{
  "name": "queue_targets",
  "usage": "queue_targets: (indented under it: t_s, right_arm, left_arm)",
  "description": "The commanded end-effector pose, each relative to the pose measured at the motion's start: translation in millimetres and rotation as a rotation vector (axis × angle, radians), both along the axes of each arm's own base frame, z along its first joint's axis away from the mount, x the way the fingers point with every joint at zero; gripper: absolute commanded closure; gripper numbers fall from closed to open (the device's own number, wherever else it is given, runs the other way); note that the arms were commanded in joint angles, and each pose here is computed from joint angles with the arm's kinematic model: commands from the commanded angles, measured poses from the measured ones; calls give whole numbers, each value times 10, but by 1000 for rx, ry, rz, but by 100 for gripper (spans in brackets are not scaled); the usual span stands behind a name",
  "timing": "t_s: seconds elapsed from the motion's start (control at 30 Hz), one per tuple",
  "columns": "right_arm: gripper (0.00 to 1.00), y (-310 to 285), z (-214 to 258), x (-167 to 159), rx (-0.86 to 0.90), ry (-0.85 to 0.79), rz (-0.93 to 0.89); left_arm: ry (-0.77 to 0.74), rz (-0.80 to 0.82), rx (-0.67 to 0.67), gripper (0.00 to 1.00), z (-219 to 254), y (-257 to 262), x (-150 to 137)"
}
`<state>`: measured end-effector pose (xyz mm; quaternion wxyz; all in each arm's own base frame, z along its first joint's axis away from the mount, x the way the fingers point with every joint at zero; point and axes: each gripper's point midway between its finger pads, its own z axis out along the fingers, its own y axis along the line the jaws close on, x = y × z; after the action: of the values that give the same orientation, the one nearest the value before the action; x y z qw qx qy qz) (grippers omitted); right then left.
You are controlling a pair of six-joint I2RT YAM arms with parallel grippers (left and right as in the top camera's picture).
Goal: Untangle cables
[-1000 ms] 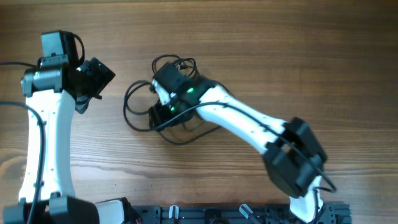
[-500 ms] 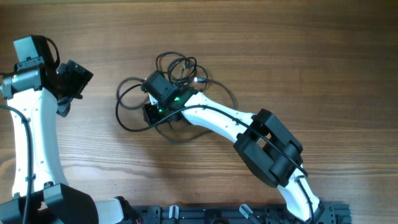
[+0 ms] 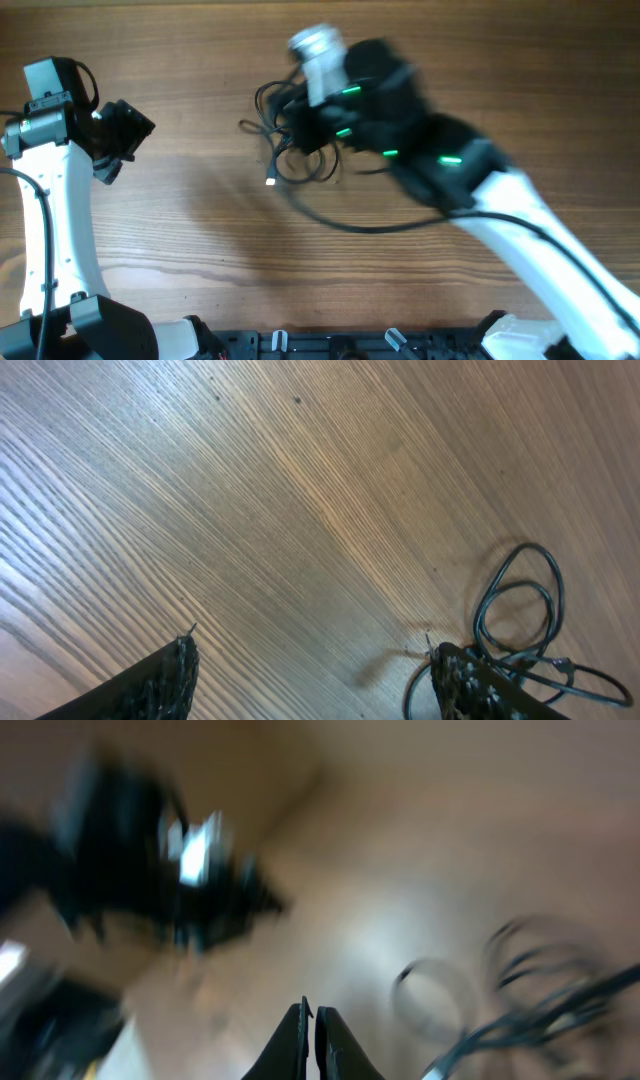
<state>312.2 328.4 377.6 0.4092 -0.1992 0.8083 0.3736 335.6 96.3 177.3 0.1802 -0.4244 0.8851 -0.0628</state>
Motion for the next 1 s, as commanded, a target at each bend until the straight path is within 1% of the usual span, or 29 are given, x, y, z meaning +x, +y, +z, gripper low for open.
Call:
queue_targets:
  t_s: [0.0,0.07,0.23,0.33,0.43,0.57,0.7,0.83,0.9,0.97]
  right_arm:
    - [96,-774,509,298,27,-142,-239]
    - [96,-1224,628,476,37,-167,-354]
    - [96,-1893,559,814,-18,-169,-581]
    - [96,-2373,569,992,-79,-208,-796]
    - [96,-2870,771,1162,-95,-314,-1028]
    - [96,-3356,839,1394,-76,-371,-1167]
    - [96,-3966,595,1646,-118,-344,-1279]
    - [96,-4704,336,1692,-165,-295,-1426]
    - [96,-5068,275,1639,-184,-282,-1497]
    - [96,-5306,265,1574,-200,-280,-1542]
  left_arm:
    - [5,-34,-13,23,-20,-53,-6]
    - [4,-49,-12,23,-19,-104,9]
    - [4,-80,-12,23,-19,-212,36]
    - [4,-101,-12,23,-18,-281,52]
    - [3,-130,-12,23,-18,-380,71]
    - [0,-169,-11,22,-15,-516,99]
    - [-11,-214,-8,22,-6,-666,143]
    - [-41,-252,-2,21,25,-794,221]
    - [-53,-270,1,20,37,-856,250]
    - [-58,-286,1,20,42,-912,264]
